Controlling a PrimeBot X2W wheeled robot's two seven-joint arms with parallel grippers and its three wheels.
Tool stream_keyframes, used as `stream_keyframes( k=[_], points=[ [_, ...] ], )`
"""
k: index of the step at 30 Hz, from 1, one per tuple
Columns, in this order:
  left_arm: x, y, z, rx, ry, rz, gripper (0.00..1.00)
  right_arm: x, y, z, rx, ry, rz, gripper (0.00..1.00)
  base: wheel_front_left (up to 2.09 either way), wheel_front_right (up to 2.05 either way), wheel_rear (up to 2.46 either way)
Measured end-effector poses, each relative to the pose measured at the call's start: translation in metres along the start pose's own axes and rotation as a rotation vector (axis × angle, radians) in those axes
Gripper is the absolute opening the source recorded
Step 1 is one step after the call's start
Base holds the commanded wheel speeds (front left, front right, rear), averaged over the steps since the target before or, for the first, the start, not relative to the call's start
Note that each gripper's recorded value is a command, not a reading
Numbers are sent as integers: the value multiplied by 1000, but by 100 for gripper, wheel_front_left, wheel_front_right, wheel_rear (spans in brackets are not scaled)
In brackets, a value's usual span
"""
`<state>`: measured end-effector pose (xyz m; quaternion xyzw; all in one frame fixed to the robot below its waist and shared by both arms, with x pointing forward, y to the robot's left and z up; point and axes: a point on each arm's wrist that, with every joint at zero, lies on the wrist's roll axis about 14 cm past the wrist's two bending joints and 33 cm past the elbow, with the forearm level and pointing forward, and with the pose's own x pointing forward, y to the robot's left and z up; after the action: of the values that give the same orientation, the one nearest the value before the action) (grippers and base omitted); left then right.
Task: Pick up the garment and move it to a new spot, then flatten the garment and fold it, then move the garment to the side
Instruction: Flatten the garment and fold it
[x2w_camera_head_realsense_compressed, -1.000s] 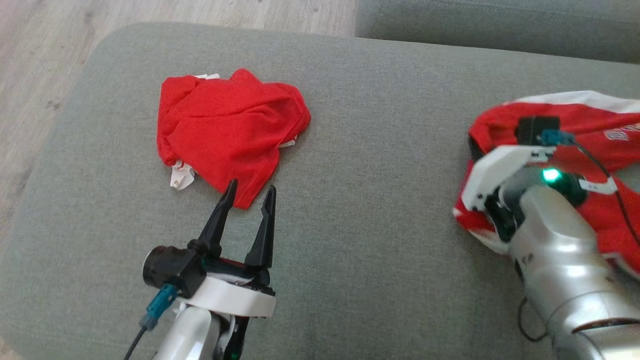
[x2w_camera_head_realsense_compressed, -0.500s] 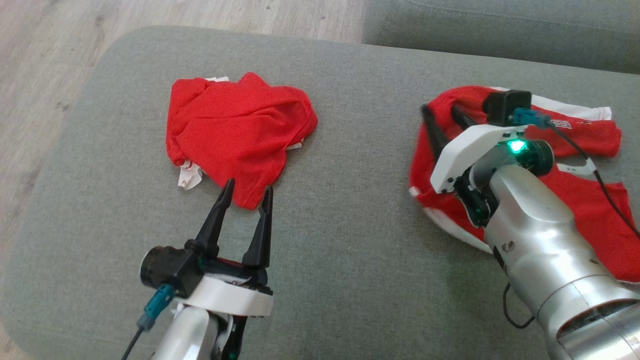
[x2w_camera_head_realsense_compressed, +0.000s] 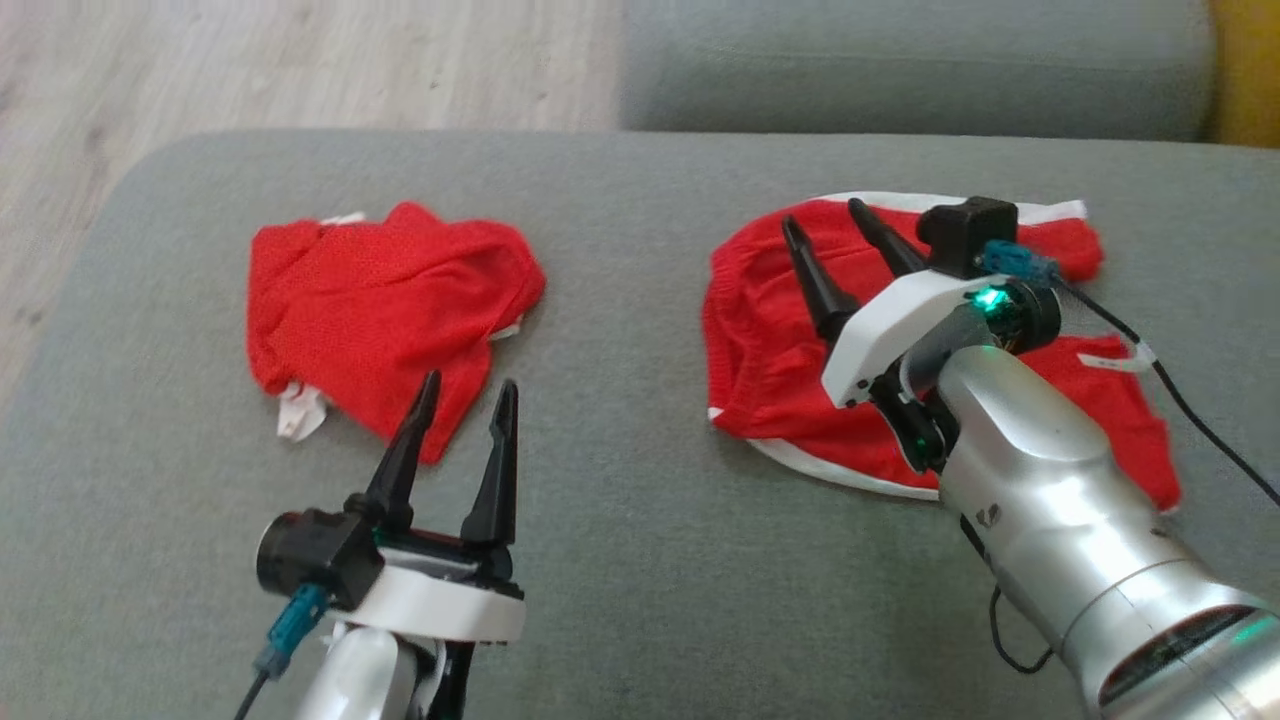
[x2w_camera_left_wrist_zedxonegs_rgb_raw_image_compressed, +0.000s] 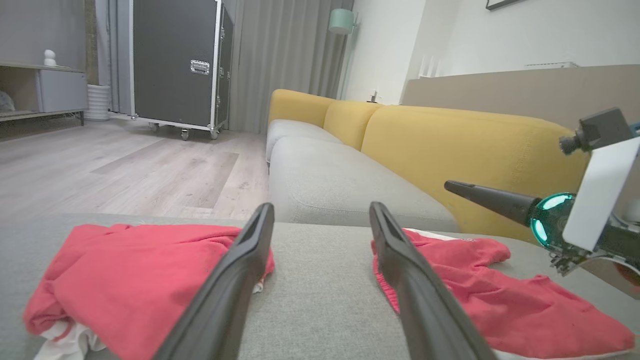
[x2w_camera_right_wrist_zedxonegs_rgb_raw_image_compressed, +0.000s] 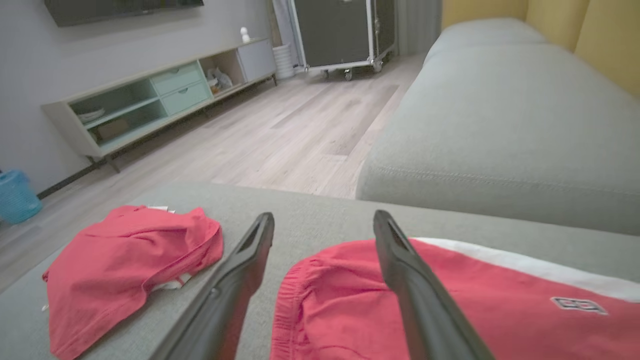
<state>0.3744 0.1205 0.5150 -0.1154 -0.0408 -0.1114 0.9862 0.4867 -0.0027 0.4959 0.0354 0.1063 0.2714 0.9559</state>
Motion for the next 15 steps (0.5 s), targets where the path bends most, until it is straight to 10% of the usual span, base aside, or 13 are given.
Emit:
stream_keyframes(
  k=[15],
  points=[
    [12, -45, 13, -15, -46, -134, 100, -124, -121, 16, 64, -245, -398, 100, 0, 0, 0]
  ],
)
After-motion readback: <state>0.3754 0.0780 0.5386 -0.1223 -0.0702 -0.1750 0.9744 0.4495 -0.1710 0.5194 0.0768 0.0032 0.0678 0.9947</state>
